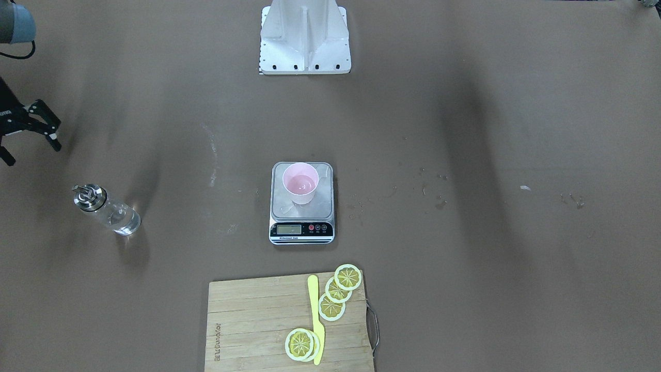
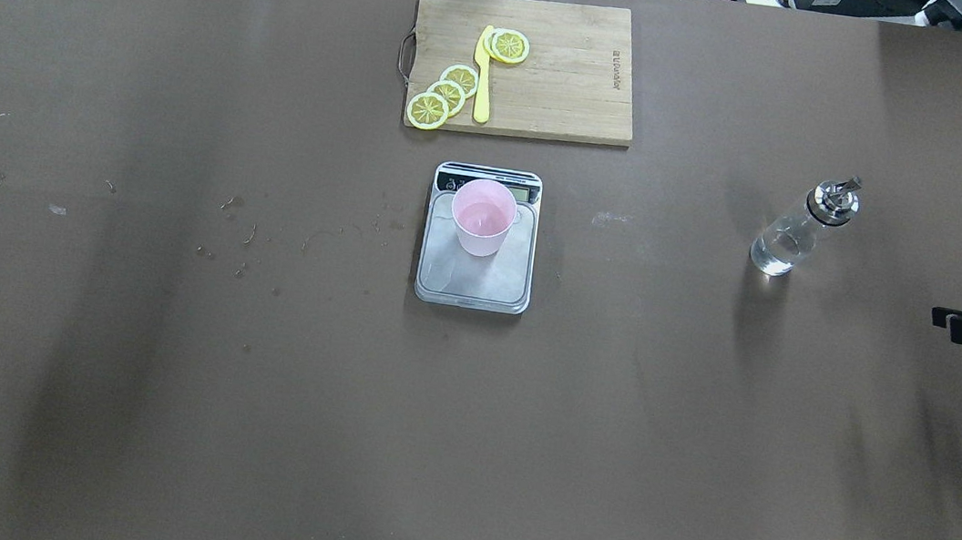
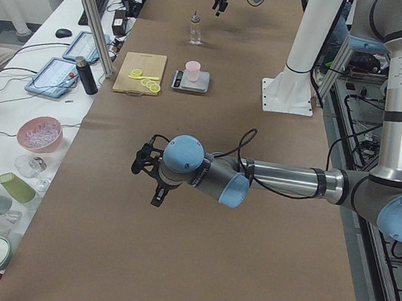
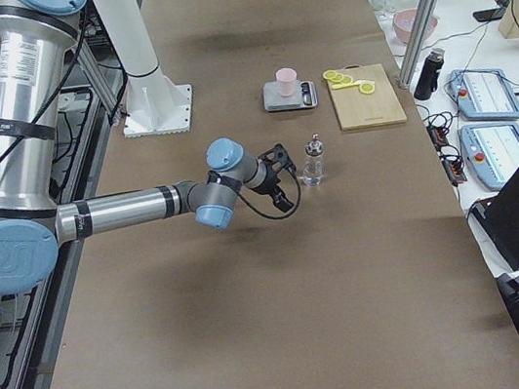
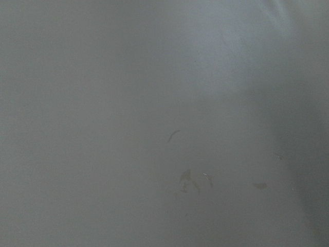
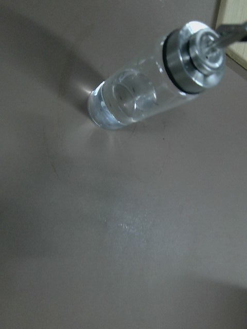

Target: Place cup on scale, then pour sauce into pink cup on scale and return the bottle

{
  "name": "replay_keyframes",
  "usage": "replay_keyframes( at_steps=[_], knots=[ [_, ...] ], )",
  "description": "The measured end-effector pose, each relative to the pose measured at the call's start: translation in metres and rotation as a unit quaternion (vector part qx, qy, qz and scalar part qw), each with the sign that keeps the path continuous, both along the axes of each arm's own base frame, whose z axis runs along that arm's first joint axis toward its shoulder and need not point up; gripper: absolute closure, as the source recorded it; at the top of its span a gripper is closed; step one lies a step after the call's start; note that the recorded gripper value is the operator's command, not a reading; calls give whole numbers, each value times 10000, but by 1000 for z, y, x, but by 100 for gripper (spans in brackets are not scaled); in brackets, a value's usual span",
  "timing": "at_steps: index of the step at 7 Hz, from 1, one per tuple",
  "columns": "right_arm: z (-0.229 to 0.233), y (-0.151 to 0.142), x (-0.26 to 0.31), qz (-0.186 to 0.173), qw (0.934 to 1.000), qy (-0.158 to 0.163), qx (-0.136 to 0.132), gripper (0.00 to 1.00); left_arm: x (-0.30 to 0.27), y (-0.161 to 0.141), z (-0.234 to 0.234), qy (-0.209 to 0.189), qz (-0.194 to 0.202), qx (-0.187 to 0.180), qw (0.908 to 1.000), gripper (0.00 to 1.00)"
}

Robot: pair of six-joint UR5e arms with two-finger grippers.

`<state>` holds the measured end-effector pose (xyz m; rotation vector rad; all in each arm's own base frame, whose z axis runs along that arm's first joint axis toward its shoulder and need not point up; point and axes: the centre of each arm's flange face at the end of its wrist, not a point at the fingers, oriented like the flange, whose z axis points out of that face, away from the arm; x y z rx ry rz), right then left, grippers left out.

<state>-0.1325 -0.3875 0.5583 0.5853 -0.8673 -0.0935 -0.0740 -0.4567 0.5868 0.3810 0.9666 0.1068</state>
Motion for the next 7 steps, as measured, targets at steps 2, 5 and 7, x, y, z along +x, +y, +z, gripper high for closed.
replay_keyframes(
  at_steps=[2, 5, 7],
  knots=[
    [34, -38, 60, -35, 9998, 83, -167, 0, 0, 0, 1, 3, 3, -29, 10000, 3],
    [46, -109, 110, -36, 9973, 11, -740, 0, -2, 0, 4, 8, -13, -75, 10000, 3],
    [24, -168, 119, -182, 9933, 196, -1122, 0, -9, -3, 4, -7, -92, -131, 9999, 3]
  ],
)
